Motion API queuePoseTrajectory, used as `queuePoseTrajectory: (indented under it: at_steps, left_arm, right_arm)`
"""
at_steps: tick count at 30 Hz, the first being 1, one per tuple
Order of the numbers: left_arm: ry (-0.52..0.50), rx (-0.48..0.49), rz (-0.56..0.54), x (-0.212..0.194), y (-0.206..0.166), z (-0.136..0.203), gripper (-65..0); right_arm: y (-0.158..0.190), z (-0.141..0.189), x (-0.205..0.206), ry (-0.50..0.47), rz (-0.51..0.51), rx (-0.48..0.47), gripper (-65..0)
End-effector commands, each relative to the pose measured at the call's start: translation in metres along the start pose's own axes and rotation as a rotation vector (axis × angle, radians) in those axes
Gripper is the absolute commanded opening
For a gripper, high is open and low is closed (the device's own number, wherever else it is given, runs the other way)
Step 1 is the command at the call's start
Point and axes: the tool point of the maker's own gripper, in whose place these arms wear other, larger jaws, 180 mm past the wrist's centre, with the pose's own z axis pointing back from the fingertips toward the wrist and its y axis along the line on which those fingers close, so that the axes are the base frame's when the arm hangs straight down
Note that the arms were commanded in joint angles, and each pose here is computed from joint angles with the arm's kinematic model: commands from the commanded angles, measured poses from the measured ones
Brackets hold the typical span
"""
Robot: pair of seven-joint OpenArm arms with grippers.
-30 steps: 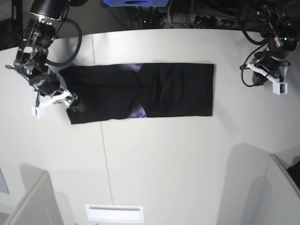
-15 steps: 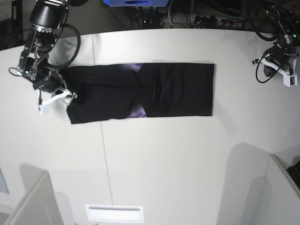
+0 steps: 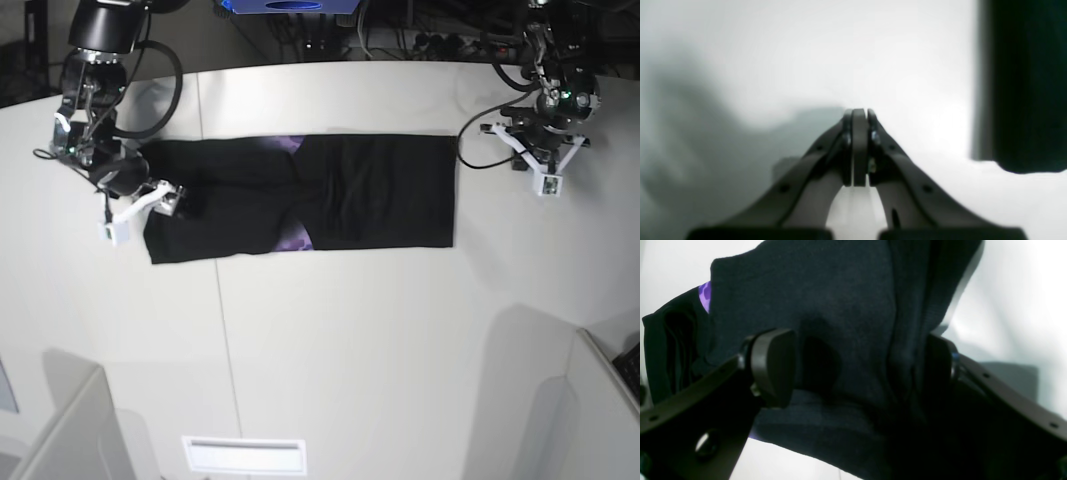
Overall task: Fold the T-shirt properly
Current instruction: 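Grasp the shirt's ends with both grippers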
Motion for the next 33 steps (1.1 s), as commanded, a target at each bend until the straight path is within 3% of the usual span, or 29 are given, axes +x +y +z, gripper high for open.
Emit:
queuePoseTrajectory:
  at_steps: [1,3,7,8,13,18,26,33]
  left_arm:
    - [-0.037,0.006,-0.013,0.012,0.001,0.002,-65.0]
    - [-0.039,-0.02,-0.02,0.015,-0.012,-0.004,-65.0]
    - [-0.011,-0.052,-0.025,0.009,-0.024,-0.013,-65.0]
    - [-0.013,-0.063,-0.03,0.012,-0.029,-0.016,-65.0]
    - [0.025,-0.125,-0.055,0.003,-0.053,-0.028,-65.0]
    - [0.014,-0.181,-0.073,0.011,-0.08,-0.033,-65.0]
    - [0.038,-0.3,-0.117,0.0,-0.137,-0.033,-65.0]
    - [0.03,-0.307,-0.134,0.003,-0.14,-0.032,-65.0]
  right_arm:
    - [-0.007,0.001,-0.013,0.063,0.005,-0.028,-18.9]
    - [-0.009,0.0,-0.014,0.072,0.0,-0.03,-28.7]
    - [-0.016,-0.007,-0.013,0.086,-0.028,-0.037,-61.7]
    - [-0.021,-0.007,-0.009,0.086,-0.026,-0.046,-65.0]
    - [-0.023,-0.004,0.008,0.06,-0.003,-0.053,-65.0]
    - [0.001,0.013,0.037,-0.03,0.085,-0.031,-65.0]
    - [0.035,0.035,0.053,-0.099,0.174,0.005,-65.0]
    - [0.087,0.041,0.045,-0.095,0.3,0.089,-65.0]
